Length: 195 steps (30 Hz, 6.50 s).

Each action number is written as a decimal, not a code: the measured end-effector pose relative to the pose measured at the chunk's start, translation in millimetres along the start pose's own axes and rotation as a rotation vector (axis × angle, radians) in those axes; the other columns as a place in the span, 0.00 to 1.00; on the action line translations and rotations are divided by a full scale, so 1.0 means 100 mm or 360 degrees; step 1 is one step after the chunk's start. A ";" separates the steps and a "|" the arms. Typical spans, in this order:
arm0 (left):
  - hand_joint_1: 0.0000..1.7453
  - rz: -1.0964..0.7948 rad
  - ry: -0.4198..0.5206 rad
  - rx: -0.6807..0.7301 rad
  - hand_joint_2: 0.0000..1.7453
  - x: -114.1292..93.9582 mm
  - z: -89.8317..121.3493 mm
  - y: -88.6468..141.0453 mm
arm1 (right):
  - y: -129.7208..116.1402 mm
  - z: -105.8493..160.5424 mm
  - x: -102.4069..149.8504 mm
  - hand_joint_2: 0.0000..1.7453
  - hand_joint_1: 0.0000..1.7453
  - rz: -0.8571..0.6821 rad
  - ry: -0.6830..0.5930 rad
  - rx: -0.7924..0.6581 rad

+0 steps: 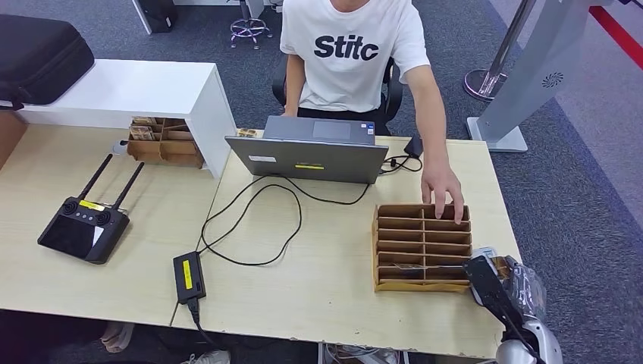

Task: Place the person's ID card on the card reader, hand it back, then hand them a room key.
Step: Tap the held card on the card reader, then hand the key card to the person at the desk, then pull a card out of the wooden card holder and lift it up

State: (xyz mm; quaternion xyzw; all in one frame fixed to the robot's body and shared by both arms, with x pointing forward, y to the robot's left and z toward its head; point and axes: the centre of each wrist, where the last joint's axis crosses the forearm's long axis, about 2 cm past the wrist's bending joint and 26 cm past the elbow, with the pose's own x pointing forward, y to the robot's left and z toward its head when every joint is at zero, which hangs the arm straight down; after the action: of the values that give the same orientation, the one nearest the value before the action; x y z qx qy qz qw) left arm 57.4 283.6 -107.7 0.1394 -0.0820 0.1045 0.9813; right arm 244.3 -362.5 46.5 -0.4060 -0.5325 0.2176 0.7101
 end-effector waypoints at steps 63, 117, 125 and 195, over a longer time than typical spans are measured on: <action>0.00 -0.0153 -0.0078 -0.0086 1.00 0.05 -0.03 0.08 | -1.20 -1.46 2.47 1.00 0.99 0.0214 -0.0649 -0.0277; 0.00 0.0111 0.0044 -0.0021 1.00 -0.08 0.04 -0.10 | -1.18 0.01 0.81 1.00 0.00 0.0332 -0.0836 -0.0593; 0.00 0.0145 0.0051 -0.0010 1.00 -0.09 0.04 -0.11 | -1.15 0.22 0.53 1.00 0.00 0.0389 -0.0754 -0.0567; 0.00 0.0150 0.0000 -0.0048 1.00 -0.07 0.03 -0.07 | -0.21 0.21 0.49 1.00 0.00 0.0325 -0.0633 0.0001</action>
State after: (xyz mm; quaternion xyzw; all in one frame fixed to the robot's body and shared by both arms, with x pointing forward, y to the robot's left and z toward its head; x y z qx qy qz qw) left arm 51.8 275.2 -108.4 0.1206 -0.0901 0.1495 0.9772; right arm 238.6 -330.6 93.9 -0.4067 -0.6182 0.3643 0.5655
